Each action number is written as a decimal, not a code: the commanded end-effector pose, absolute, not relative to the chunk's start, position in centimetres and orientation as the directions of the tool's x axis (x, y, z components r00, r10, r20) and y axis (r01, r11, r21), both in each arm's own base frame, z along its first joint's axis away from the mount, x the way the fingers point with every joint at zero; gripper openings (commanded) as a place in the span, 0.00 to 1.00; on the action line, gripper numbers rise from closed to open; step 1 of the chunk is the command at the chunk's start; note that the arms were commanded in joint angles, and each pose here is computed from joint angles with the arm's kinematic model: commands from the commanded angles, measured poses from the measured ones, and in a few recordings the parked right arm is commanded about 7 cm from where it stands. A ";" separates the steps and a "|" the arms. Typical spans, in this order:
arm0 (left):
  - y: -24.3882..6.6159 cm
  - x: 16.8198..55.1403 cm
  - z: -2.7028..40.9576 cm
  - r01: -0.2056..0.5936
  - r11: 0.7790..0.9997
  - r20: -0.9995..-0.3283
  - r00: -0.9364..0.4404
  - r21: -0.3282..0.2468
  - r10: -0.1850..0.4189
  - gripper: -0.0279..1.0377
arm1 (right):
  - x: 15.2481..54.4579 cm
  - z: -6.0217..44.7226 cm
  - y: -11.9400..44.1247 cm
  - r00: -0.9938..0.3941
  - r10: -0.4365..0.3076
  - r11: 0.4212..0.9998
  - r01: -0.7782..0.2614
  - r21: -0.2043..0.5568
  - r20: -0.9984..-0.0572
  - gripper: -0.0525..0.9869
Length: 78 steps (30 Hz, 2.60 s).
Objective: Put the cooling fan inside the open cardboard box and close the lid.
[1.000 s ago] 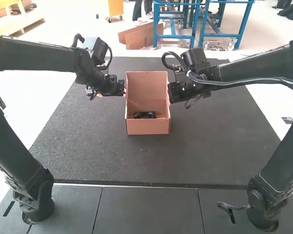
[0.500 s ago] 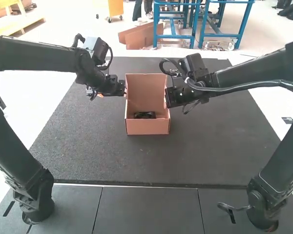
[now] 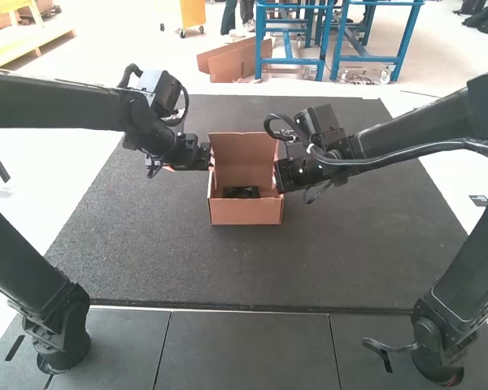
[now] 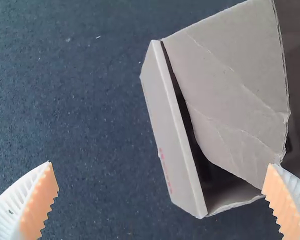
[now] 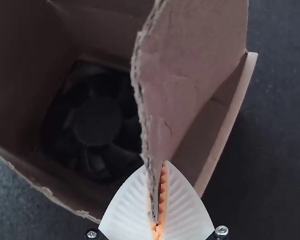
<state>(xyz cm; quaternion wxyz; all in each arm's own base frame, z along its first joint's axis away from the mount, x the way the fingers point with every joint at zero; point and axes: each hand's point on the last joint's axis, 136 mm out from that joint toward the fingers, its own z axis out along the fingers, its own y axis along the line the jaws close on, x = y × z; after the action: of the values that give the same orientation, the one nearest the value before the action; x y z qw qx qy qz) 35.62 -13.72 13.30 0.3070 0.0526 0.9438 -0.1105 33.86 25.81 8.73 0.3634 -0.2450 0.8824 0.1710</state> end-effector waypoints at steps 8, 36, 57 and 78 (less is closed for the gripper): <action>-14.0 33.9 13.6 0.204 0.963 -0.578 -0.814 -0.178 0.066 0.94 | 32.4 8.6 26.6 -0.579 -0.362 0.800 -0.595 0.075 -0.730 0.03; -9.1 39.4 21.7 0.093 0.994 -0.756 -0.654 -0.049 0.024 0.94 | 34.7 20.6 23.0 -0.532 -0.226 0.858 -0.506 0.092 -0.816 0.93; -21.7 41.4 17.1 0.338 0.940 -0.659 -0.719 -0.053 0.221 0.94 | 33.3 26.6 19.0 -0.422 -0.069 0.859 -0.485 0.161 -0.904 0.92; -23.2 35.8 9.4 0.417 0.907 -0.489 -0.806 -0.066 0.335 0.94 | 29.6 23.4 19.6 -0.626 -0.152 0.810 -0.523 0.267 -0.765 0.92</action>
<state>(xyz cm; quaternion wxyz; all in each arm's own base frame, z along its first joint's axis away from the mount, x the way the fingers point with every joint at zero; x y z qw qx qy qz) 36.60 -22.08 10.30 0.2497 0.1841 0.9475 -0.0774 29.48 19.36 21.79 0.3769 -0.1946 0.8771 0.2253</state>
